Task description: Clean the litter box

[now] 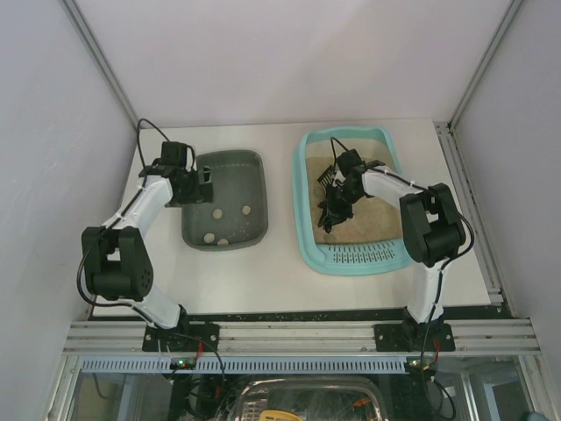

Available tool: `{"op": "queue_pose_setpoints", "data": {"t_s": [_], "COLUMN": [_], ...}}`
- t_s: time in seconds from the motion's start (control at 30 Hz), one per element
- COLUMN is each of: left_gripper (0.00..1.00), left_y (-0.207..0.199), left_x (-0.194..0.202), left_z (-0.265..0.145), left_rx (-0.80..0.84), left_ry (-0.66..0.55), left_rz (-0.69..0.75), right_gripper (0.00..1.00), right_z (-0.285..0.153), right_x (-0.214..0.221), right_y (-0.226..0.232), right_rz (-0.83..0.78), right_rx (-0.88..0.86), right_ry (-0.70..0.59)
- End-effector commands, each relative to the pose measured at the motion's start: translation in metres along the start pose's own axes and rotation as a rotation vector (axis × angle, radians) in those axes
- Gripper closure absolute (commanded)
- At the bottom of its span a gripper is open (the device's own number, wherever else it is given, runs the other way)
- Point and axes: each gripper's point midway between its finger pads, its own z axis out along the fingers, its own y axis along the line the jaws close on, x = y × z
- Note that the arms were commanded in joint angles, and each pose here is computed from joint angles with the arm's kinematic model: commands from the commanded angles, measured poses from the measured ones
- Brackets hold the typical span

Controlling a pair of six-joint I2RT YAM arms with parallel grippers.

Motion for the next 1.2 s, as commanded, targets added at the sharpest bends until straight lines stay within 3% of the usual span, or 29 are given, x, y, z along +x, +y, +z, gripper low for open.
{"op": "queue_pose_setpoints", "data": {"t_s": [0.0, 0.23, 0.57, 0.8, 0.97, 1.17], "left_gripper": [0.0, 0.0, 0.0, 0.0, 0.0, 0.0], "left_y": [0.002, 0.007, 0.011, -0.012, -0.012, -0.016], "left_x": [-0.03, -0.025, 0.007, -0.019, -0.012, 0.0], "left_z": [-0.029, -0.036, -0.018, -0.014, -0.008, -0.012], "left_rx": [-0.015, -0.032, -0.036, -0.02, -0.093, -0.052], "left_ry": [-0.124, -0.149, -0.072, -0.126, -0.12, -0.104], "left_rz": [0.011, 0.084, 0.165, 0.203, 0.307, 0.299], "right_gripper": [1.0, 1.0, 1.0, 1.0, 1.0, 1.0], "right_z": [0.015, 0.001, -0.037, -0.064, -0.088, -0.125], "right_x": [0.028, 0.02, 0.009, 0.01, 0.007, 0.001], "right_y": [0.015, 0.007, -0.005, 0.021, 0.044, 0.056], "right_rz": [0.044, 0.094, 0.165, 0.081, 0.006, -0.042], "right_rx": [-0.124, -0.243, -0.425, -0.577, -0.721, -0.915], "right_ry": [0.106, -0.037, -0.246, -0.317, -0.354, -0.478]}}
